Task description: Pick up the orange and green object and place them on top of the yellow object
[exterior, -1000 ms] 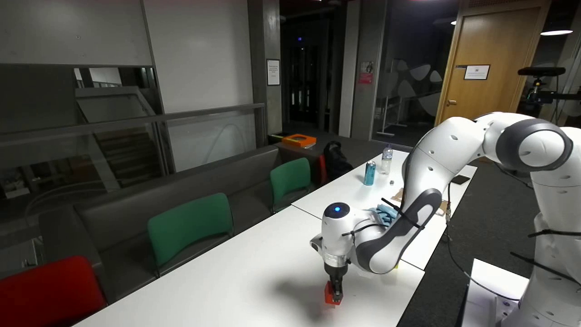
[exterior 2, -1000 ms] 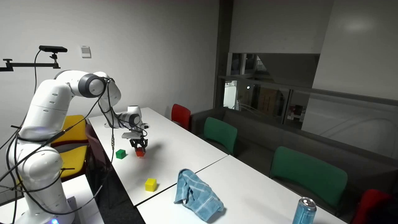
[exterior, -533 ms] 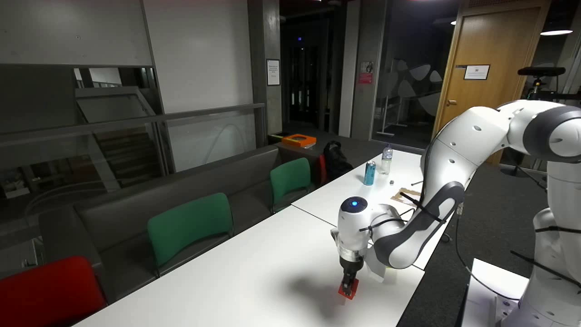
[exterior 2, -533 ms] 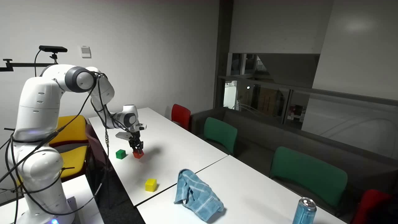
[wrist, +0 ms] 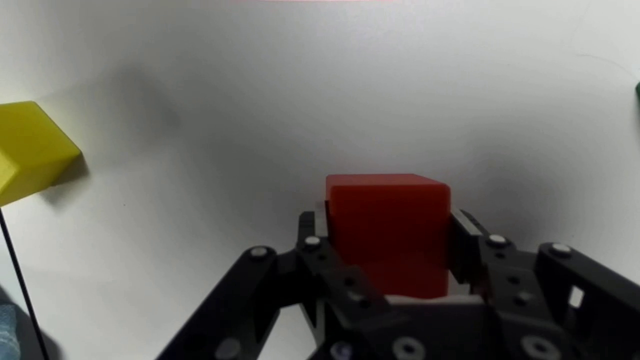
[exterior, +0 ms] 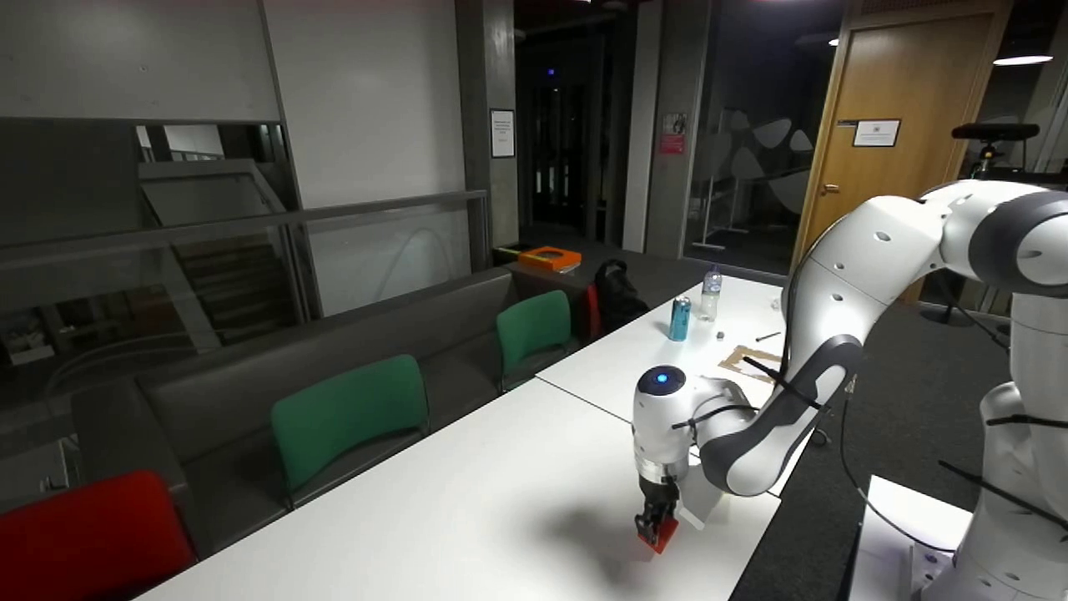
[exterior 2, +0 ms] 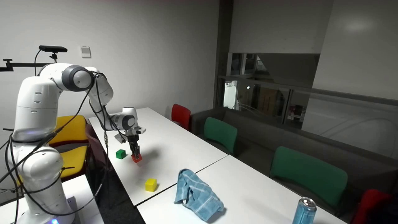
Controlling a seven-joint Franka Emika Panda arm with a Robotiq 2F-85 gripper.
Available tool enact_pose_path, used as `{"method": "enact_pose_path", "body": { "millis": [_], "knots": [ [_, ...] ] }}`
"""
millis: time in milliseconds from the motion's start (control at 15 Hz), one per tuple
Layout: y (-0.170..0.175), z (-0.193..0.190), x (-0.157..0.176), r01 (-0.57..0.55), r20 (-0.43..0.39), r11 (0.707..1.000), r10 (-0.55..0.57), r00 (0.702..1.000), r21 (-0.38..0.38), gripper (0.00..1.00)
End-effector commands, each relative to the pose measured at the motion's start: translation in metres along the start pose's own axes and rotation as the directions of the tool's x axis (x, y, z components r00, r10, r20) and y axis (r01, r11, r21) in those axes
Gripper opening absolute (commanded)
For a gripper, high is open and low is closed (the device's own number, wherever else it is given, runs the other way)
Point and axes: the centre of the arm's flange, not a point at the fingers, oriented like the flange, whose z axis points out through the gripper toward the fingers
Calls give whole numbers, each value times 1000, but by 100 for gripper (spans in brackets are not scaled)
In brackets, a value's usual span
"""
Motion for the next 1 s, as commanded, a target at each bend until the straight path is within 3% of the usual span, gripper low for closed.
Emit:
{"method": "enact_pose_path", "body": {
  "millis": [0, 67, 200, 467, 733, 933],
  "knots": [
    [0, 0, 0, -1, 0, 1000, 1, 1000, 0, 55],
    [0, 0, 0, -1, 0, 1000, 1, 1000, 0, 30],
    [-3, -2, 8, -87, -50, 996, 87, 995, -6, 30],
    [17, -9, 18, -305, -115, 950, 311, 944, 66, 30],
    [50, -18, 16, -470, -161, 867, 494, 854, 166, 30],
    [84, -17, 8, -578, -169, 777, 623, 764, 250, 30]
  ]
}}
